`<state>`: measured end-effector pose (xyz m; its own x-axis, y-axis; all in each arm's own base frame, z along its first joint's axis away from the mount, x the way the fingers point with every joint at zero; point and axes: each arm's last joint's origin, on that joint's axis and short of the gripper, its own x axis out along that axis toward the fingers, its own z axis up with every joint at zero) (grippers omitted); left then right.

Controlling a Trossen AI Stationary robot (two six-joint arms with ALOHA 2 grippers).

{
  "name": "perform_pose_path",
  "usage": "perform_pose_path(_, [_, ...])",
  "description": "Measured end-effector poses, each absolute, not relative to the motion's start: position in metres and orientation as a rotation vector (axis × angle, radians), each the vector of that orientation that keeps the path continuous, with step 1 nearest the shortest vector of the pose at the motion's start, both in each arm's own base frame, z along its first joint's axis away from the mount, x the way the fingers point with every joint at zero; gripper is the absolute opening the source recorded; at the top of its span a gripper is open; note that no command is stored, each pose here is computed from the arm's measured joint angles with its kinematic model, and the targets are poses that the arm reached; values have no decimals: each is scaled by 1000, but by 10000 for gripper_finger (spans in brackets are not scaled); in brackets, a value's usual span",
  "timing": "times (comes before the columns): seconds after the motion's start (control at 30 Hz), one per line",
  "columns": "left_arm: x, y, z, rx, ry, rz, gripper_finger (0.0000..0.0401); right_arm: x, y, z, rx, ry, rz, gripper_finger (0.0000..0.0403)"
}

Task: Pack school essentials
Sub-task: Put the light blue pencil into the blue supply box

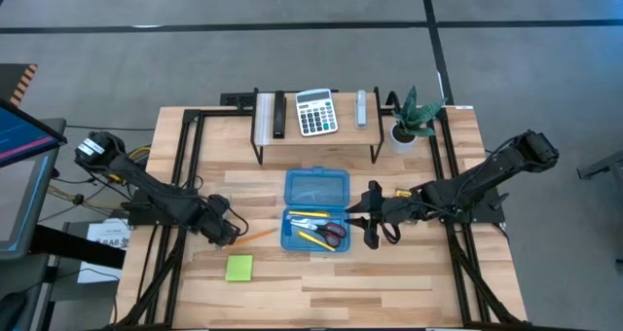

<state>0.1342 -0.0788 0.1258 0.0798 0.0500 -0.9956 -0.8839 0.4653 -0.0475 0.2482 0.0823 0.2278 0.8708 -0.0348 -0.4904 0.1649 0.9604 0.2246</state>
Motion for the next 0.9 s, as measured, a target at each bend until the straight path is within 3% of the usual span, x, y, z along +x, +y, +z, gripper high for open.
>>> perform_pose_path(0.23, [135,-78,128,-777,1281,832,108,248,82,228,265,505,-105,159])
perform_pose_path(0.5, [137,-78,129,-734,1258,816,10,248,82,227,263,510,-107,159])
perform_pose_path(0.9, [137,-77,129,-644,1246,776,1,248,81,227,264,509,-114,159])
